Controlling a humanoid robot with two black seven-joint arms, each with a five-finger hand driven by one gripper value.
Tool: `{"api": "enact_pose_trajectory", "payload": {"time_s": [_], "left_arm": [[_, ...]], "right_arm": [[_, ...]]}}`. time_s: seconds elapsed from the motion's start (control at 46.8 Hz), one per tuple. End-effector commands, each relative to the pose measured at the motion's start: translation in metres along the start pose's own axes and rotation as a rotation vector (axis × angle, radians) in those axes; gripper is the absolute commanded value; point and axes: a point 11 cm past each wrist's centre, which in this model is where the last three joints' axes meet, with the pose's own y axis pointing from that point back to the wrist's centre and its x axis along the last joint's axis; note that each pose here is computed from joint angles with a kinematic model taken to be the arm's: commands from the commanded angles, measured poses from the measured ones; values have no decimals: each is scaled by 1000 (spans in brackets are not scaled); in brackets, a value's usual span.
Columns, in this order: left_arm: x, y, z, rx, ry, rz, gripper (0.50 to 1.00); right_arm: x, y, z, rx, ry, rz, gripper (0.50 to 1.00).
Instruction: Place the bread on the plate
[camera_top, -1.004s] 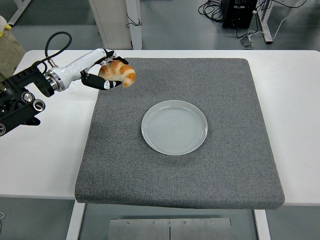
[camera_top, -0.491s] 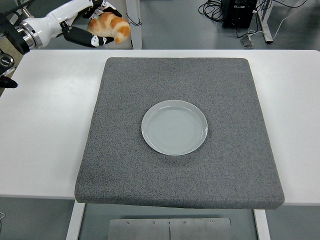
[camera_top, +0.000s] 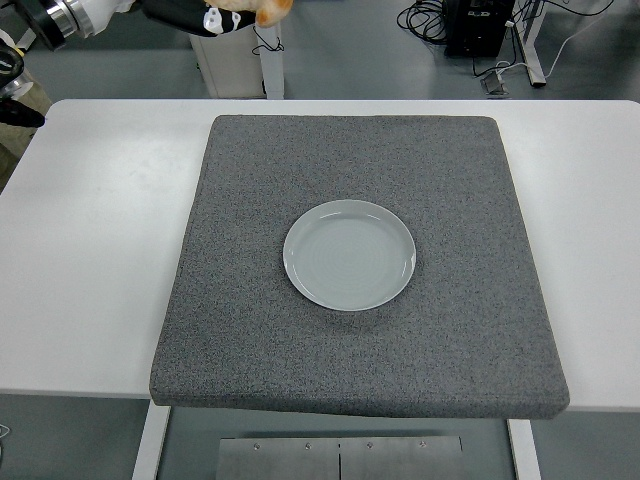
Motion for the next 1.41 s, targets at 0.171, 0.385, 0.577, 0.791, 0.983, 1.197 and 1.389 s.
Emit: {"api": "enact_pose_trajectory", "payload": {"time_s": [0.171,0.385,0.577,0.791,0.983,1.197,1.389], "left_arm": [[-34,-24,18,-59,43,-80,500],[-68,-42,28,-97,80,-140,500],[-100,-58,40,-127,107,-191,500],[-132,-72,42,-129,102,-236,500],[-155,-78,44,-136,52,-289,500],[-182,-69,21,-89,-21,-345,500],[-198,-57,1,-61,-80,-381,500]], "right_arm": [[0,0,0,-1,0,0,1000],[0,0,0,-1,0,0,1000],[0,0,0,-1,1,1,1000],[0,0,0,0,-1,1,1000],[0,0,0,-1,0,0,1000],[0,0,0,-1,0,0,1000],[0,0,0,1,-1,1,1000]]}}
